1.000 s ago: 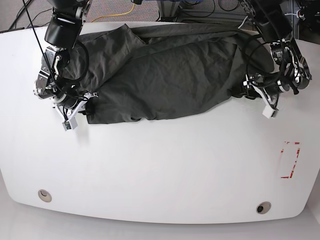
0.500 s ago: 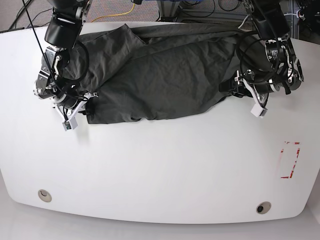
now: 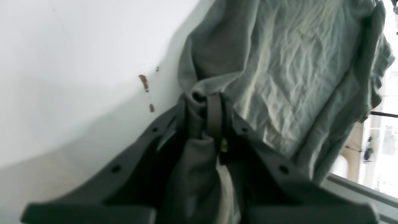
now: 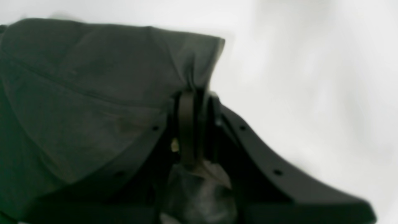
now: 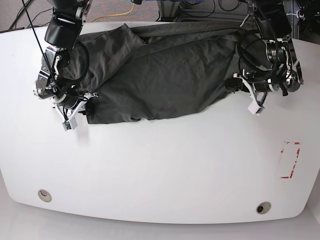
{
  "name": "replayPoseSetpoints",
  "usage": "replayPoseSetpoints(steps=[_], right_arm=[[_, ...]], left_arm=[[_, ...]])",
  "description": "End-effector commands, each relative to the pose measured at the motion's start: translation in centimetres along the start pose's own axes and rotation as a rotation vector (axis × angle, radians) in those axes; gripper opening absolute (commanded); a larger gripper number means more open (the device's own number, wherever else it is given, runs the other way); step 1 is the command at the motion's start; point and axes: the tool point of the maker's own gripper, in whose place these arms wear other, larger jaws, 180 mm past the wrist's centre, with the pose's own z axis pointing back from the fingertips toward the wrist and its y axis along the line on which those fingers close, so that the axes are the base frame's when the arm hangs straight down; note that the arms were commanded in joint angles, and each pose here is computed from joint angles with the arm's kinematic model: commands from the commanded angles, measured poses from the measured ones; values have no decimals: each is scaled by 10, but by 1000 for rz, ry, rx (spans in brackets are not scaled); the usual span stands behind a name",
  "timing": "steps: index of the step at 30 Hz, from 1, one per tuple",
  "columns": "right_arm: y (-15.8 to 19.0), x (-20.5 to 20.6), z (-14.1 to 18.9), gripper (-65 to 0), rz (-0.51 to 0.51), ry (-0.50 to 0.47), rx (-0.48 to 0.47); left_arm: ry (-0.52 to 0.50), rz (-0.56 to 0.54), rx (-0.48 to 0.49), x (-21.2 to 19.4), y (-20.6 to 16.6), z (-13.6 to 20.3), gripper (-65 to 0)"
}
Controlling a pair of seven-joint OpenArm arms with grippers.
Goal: Layout the t-shirt on the table in an organized manner, then fold the t-shirt properly
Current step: 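Pull the shirt taut between both grippers, stretching it lengthwise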
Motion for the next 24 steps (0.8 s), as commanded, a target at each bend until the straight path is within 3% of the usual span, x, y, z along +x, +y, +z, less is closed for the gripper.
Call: replayPoseSetpoints(steps=[1,10,24], right_arm=[[-6,12,5,-585,20,-19,-15],[-2,41,22,-585,96,-82,-46],[3,98,68,-585,261,-152,-147]], left_arm=[[-65,-78,40,31,-1,15,-597],[-179,-293,97,91,-31,43,-597],[-248,-412,187,134,-32,82,-596]])
